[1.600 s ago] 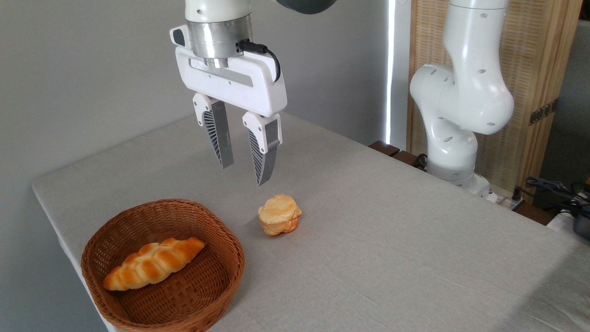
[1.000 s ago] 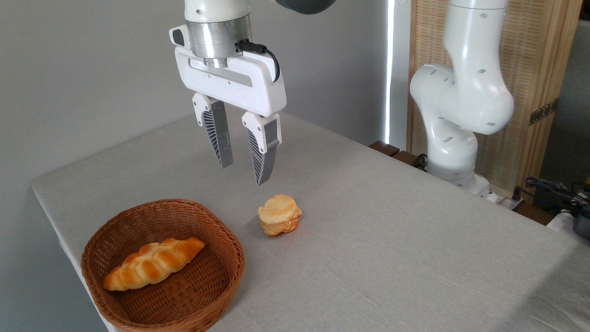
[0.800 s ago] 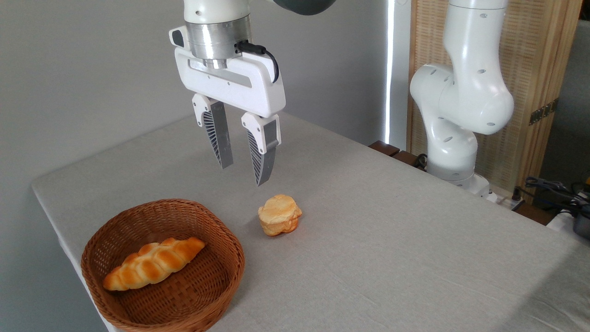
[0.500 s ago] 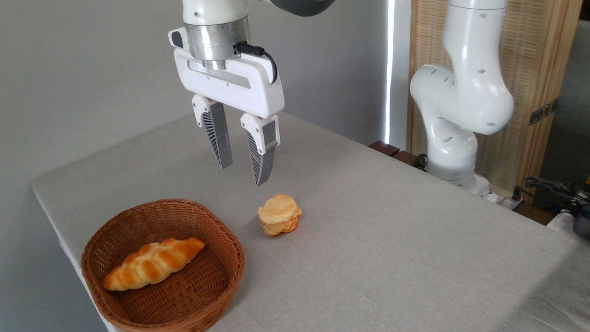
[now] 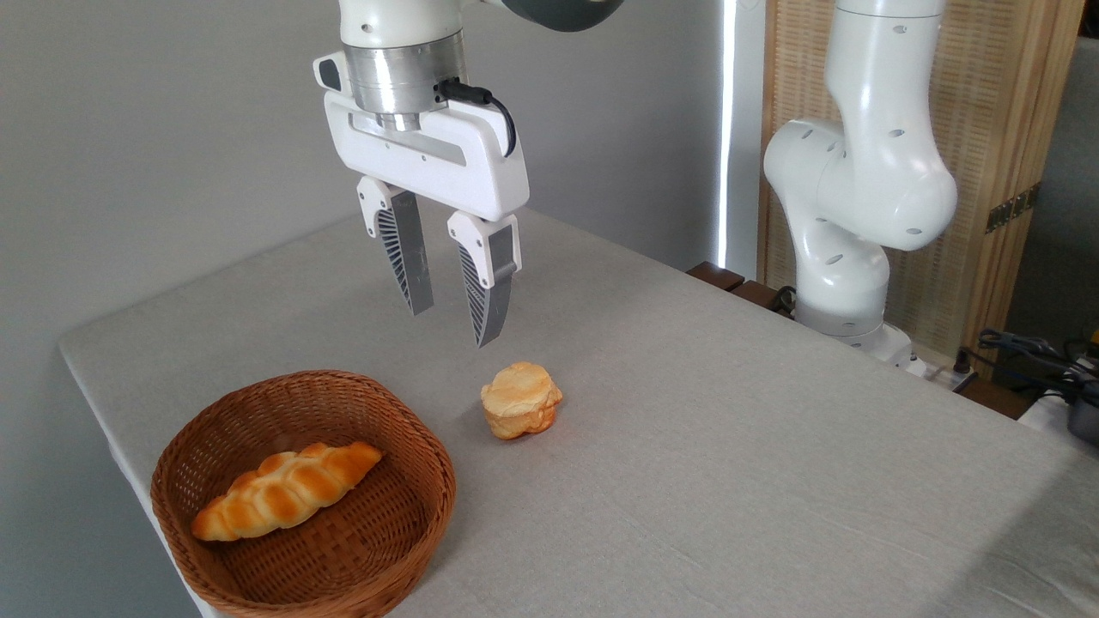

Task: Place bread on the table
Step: 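Move the open gripper over the braided bread roll and lower into the basket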

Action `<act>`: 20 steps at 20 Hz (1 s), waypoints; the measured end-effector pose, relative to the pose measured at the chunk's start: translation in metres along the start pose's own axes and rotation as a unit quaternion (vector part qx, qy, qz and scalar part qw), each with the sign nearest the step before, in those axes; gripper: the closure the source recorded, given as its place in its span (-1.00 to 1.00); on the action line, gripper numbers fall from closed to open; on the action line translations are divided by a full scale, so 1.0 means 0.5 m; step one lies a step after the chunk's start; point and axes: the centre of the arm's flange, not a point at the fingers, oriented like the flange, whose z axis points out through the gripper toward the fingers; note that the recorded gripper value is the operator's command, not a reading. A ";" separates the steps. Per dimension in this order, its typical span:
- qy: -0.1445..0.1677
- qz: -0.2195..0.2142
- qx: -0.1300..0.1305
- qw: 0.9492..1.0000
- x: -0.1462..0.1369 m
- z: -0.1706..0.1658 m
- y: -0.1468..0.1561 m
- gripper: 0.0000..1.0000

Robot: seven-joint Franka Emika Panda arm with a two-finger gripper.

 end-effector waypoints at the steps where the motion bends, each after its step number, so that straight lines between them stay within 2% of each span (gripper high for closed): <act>1: 0.001 0.000 0.000 1.000 0.000 0.000 0.000 -1.00; 6: 0.039 0.006 0.023 0.999 0.030 -0.005 -0.002 -1.00; 10: 0.073 0.021 0.043 0.996 0.081 0.017 0.011 -1.00; 15: 0.102 0.033 0.061 0.992 0.125 0.060 0.021 -1.00; 20: 0.114 0.039 0.071 0.990 0.169 0.135 0.013 -1.00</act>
